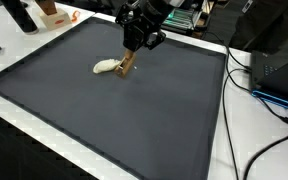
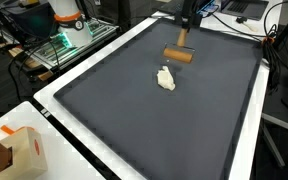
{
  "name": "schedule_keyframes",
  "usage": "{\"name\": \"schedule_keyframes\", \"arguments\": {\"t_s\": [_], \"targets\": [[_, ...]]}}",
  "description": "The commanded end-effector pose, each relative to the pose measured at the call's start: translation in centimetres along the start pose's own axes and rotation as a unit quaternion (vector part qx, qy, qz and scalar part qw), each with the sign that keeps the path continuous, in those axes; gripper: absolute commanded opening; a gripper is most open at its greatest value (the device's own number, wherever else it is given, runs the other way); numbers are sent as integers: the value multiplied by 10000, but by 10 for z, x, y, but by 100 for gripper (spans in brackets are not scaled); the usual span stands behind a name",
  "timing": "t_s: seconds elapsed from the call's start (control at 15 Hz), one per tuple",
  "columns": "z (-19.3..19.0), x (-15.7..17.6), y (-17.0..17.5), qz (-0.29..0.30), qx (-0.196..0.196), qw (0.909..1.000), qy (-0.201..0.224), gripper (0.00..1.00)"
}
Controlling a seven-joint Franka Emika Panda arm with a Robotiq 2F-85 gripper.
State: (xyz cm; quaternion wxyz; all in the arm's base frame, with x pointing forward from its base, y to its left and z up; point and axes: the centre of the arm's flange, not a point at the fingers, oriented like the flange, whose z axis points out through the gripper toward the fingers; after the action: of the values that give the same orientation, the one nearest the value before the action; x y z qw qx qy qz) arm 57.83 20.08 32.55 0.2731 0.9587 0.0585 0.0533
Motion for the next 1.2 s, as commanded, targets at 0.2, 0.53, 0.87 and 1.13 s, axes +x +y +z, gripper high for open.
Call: {"name": "schedule_keyframes", "arguments": {"t_s": [0.2,0.53,0.87,1.13], "targets": [[1,-6,6,-115,23,9998,168,23],[0,-5,14,-289,146,9994,158,23],[0,-5,39,-594,350,9971,317,23],[-4,-5,69,-1023,706,9903,625,23]]}}
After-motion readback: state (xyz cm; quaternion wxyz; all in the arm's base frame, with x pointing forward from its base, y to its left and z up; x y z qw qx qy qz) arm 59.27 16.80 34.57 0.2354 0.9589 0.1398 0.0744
